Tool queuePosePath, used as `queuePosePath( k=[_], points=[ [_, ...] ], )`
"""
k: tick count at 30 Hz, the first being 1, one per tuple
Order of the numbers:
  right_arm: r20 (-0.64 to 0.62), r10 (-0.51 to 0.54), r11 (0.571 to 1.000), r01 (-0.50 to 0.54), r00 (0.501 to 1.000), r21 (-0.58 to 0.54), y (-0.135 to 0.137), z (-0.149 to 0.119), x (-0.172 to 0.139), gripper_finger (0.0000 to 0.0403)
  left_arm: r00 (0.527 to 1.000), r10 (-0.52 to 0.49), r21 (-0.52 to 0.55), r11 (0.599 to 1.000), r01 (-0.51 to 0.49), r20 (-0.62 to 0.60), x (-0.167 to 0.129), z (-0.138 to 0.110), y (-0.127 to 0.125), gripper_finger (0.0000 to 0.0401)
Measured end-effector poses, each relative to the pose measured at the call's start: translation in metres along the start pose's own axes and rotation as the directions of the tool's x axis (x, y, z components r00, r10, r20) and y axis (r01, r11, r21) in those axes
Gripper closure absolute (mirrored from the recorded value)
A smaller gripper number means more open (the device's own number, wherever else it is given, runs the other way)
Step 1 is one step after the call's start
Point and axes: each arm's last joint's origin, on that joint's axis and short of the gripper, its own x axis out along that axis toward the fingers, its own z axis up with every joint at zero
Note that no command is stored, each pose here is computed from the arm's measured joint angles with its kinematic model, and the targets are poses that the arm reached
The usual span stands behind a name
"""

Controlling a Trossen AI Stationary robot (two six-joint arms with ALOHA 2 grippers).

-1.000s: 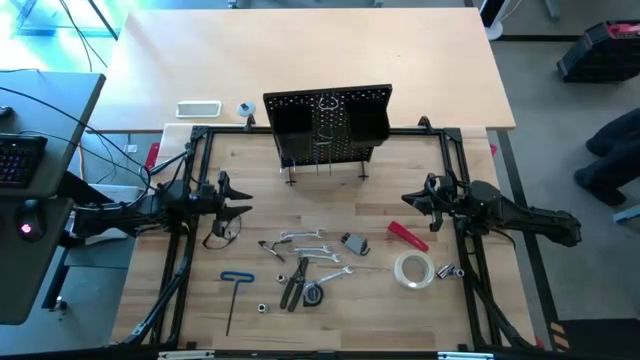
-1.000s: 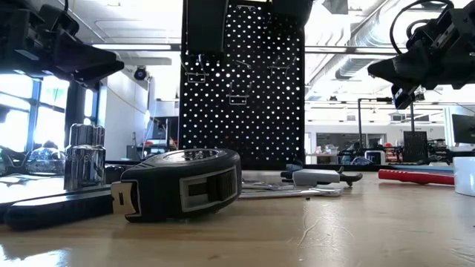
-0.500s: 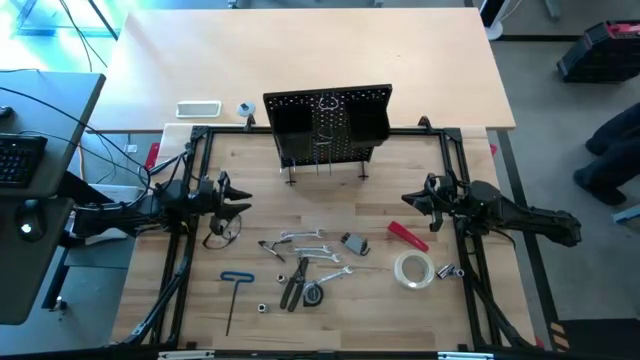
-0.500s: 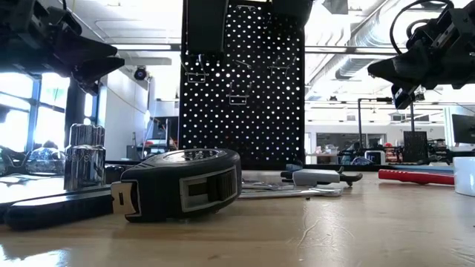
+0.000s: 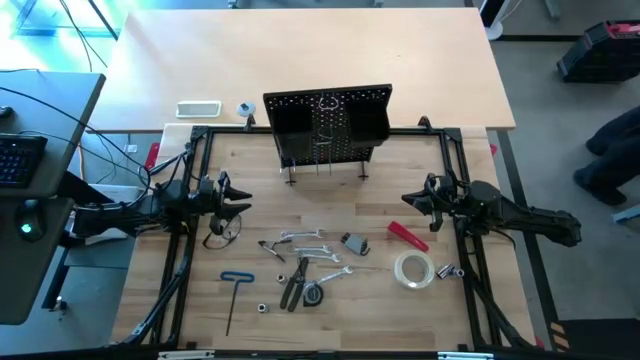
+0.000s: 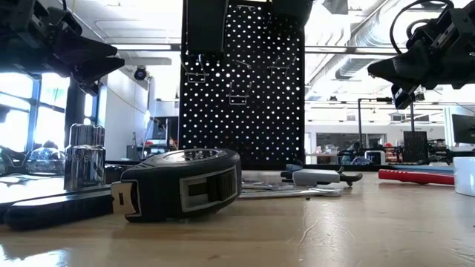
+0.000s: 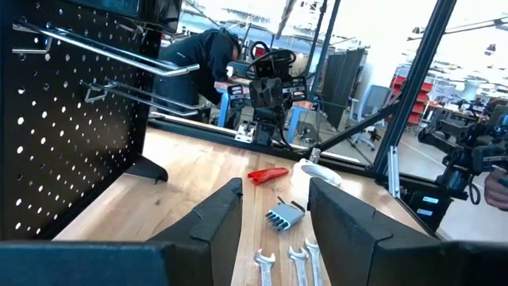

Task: Hang tools onto peg board
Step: Put the top left silver socket into the black bin on the pegboard

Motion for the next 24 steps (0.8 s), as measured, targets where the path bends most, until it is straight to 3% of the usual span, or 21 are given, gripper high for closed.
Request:
queuePosePath(
  k=[24],
  points=[
    [0.0, 0.0, 1.0, 0.0, 1.0, 0.0, 0.0, 0.0001, 0.0, 0.0402, 0.999, 0.009, -0.001, 1.0, -0.01, -0.045, 0.0001, -0.0044, 0.0009, 0.0264]
  ],
)
